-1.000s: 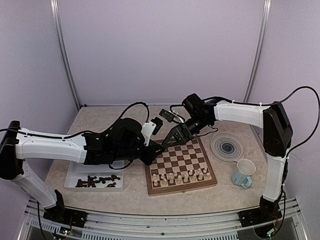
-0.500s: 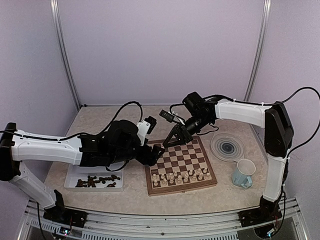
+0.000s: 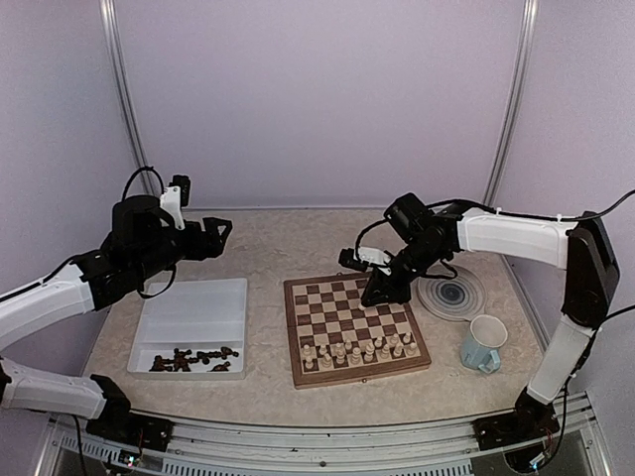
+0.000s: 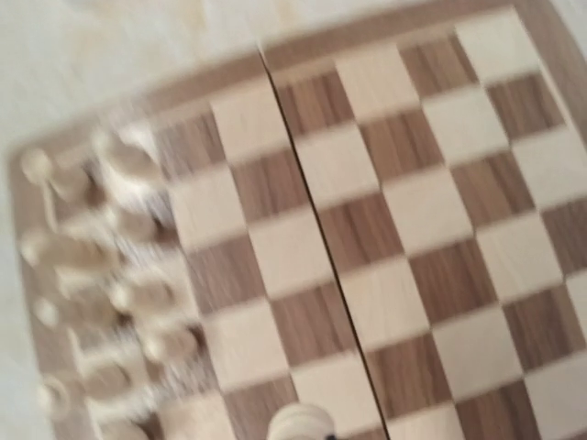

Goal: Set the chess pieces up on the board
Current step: Place the pawn at e2.

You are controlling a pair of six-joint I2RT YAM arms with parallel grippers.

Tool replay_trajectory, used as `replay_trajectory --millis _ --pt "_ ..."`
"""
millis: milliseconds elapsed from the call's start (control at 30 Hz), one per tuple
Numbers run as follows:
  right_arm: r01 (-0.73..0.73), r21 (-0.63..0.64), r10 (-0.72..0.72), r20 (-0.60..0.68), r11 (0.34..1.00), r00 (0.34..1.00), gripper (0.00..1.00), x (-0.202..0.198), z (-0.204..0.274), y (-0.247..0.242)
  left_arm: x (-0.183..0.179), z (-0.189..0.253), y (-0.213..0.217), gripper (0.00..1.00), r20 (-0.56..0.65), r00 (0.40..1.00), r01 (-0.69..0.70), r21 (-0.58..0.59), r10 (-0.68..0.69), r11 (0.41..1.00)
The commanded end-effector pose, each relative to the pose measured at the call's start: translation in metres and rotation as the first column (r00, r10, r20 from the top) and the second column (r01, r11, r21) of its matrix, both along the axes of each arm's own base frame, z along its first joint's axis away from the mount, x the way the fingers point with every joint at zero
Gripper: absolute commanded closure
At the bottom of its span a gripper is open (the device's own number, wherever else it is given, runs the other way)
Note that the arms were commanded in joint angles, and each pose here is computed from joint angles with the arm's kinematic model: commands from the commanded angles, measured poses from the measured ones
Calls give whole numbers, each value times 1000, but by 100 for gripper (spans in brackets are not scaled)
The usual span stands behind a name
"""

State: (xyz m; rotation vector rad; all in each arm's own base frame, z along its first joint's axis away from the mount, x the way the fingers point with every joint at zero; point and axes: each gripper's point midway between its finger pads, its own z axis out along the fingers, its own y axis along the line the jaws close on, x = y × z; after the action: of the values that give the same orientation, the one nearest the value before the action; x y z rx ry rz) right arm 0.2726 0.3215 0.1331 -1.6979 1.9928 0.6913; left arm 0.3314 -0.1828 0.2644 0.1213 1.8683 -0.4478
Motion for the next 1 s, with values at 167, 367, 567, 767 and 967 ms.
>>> replay_trajectory --millis 167,367,567,767,967 --pt "-86 -140 95 58 986 994 95 -19 -36 -8 -1 -21 -19 18 -84 990 120 86 -113 989" --pt "-156 -160 161 16 975 987 95 -39 -49 -3 -2 -28 -23 18 -90 989 121 16 -119 993" --pt "-183 -178 180 -33 967 983 95 -49 -61 -6 0 -36 -30 19 -121 983 136 2 -135 991" --pt "-215 -209 206 -64 954 976 94 -59 -73 -11 2 -37 -29 20 -129 984 129 8 -127 992" --pt "-231 -211 219 -80 950 972 93 -65 -78 -11 3 -44 -31 21 -150 981 126 10 -123 992"
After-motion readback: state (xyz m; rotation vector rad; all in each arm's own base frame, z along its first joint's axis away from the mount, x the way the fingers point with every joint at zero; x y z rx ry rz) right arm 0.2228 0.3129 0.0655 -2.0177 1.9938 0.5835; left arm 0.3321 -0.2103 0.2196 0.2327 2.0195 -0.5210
